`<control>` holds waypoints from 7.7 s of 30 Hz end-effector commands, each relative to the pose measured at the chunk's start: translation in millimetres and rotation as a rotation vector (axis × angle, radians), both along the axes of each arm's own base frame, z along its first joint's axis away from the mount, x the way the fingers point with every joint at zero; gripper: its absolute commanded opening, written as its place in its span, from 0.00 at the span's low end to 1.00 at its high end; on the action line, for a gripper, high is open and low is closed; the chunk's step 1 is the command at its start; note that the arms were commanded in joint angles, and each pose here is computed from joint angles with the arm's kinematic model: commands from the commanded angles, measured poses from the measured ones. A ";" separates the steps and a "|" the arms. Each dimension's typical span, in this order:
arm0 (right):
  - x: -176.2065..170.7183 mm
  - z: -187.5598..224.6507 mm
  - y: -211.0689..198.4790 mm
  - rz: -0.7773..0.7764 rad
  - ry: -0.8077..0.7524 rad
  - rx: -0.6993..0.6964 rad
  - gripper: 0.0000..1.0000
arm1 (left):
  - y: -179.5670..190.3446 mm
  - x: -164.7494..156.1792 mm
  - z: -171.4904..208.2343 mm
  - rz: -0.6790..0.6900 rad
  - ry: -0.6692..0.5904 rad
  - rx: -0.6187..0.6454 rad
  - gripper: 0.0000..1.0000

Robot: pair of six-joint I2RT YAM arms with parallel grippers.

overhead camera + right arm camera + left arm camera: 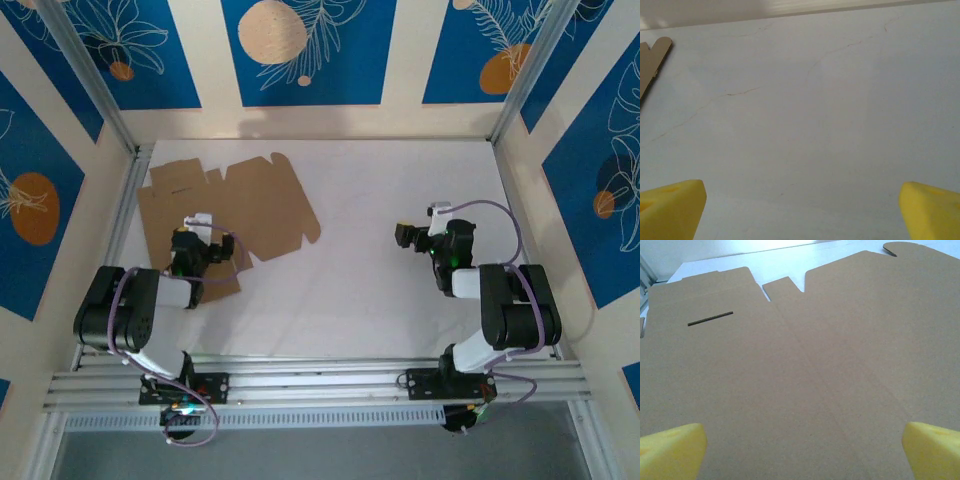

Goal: Fold the paper box

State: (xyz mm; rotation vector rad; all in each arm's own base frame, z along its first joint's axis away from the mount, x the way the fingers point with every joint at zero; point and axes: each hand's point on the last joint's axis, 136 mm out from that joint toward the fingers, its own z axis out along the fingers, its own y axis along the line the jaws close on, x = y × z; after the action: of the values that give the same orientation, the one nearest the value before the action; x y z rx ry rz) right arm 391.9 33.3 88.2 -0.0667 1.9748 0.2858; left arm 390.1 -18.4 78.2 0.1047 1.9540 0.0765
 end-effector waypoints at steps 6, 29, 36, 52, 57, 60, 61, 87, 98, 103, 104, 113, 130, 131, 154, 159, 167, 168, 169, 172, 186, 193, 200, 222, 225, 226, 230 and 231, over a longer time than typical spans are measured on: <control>3.9 6.8 0.7 0.010 -0.020 -0.002 0.99 | -3.4 7.0 13.2 -0.020 -0.044 -0.022 1.00; 1.8 7.6 0.0 0.022 -0.025 0.021 0.99 | -9.2 4.8 13.6 -0.036 -0.051 -0.001 1.00; -4.8 22.7 24.2 0.127 -0.054 -0.040 0.99 | -12.1 -3.7 48.9 0.022 -0.096 0.102 1.00; -81.4 261.2 179.3 0.357 0.286 0.458 0.99 | -76.6 -88.5 247.7 0.026 -0.102 -0.382 1.00; -54.2 223.6 190.0 0.302 0.367 0.407 1.00 | -101.8 -98.3 190.7 -0.024 0.170 -0.506 1.00; -50.9 186.1 227.9 0.380 0.459 0.390 0.99 | -119.4 -103.1 125.4 -0.027 0.395 -0.498 1.00; -47.7 169.4 240.0 0.403 0.494 0.360 0.99 | -119.9 -105.6 109.4 -0.008 0.435 -0.507 1.00; 48.2 -76.3 284.7 0.122 1.038 -0.004 0.00 | -74.7 -112.9 51.1 0.212 0.618 -0.600 1.00; -15.8 -66.8 210.6 0.006 1.004 0.026 0.00 | -50.7 -106.2 20.2 0.380 0.716 -0.600 1.00; -57.4 -70.8 191.4 -0.003 1.010 0.028 0.00 | -58.5 -84.0 -11.0 0.458 0.805 -0.623 0.97; -66.4 -71.5 187.8 -0.008 1.010 0.027 0.00 | -62.9 -77.7 -16.2 0.468 0.830 -0.636 0.96; -136.9 -70.9 190.6 0.070 1.009 -0.023 0.00 | -97.6 -21.8 -48.3 0.447 0.964 -0.567 0.90; -173.2 23.3 324.5 0.669 0.904 0.117 0.24 | -165.6 54.0 37.8 0.089 0.816 -0.568 0.96; -165.1 30.5 321.3 0.662 0.885 0.129 0.26 | -165.1 54.3 49.5 0.065 0.791 -0.565 0.97; -108.4 -68.5 252.8 0.384 1.096 0.198 0.17 | 16.0 -12.3 -16.2 0.396 0.698 -0.747 1.00; -119.8 -73.1 264.1 0.427 1.130 0.267 0.11 | -5.5 9.3 -20.5 0.272 0.699 -0.855 0.97; -131.6 -73.5 270.0 0.470 1.150 0.328 0.07 | -29.1 26.3 -18.0 0.125 0.679 -0.968 0.92; -132.3 -73.2 270.5 0.475 1.150 0.333 0.07 | -31.9 28.3 -15.2 0.101 0.667 -0.986 0.92; -132.2 -73.0 270.5 0.475 1.151 0.336 0.07 | -34.5 30.2 -12.1 0.078 0.652 -1.000 0.90; -133.6 -72.3 270.7 0.481 1.153 0.342 0.06 | -42.1 34.9 0.0 0.009 0.608 -1.035 0.84; -133.9 -62.6 264.7 0.490 1.128 0.352 0.03 | -58.0 41.8 14.2 -0.148 0.548 -1.074 0.48; -134.1 -61.4 263.0 0.497 1.130 0.348 0.03 | -73.0 43.4 28.5 -0.276 0.514 -1.126 0.57; -128.3 -60.8 262.6 0.494 1.121 0.351 0.03 | -81.7 42.3 43.1 -0.366 0.483 -1.178 0.62; -128.9 -65.0 267.1 0.508 1.132 0.369 0.03 | -79.5 35.2 14.9 -0.253 0.628 -0.942 0.45; -130.0 -65.0 267.9 0.510 1.132 0.369 0.03 | -87.0 35.1 14.4 -0.268 0.628 -0.904 0.37; -130.4 -65.1 268.2 0.511 1.131 0.366 0.03 | -88.9 34.3 13.8 -0.269 0.627 -0.884 0.35; -128.6 -59.1 268.2 0.511 1.114 0.369 0.01 | -92.6 31.3 15.8 -0.277 0.602 -0.780 0.20; -128.0 -55.5 267.5 0.512 1.105 0.371 0.01 | -91.4 30.6 16.5 -0.273 0.594 -0.763 0.17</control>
State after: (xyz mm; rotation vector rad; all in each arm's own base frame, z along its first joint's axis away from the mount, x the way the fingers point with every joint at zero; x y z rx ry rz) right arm 267.7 298.1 21.2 -0.1895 2.9420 1.1811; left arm 419.0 -112.4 77.9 -0.2236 2.4201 -1.0802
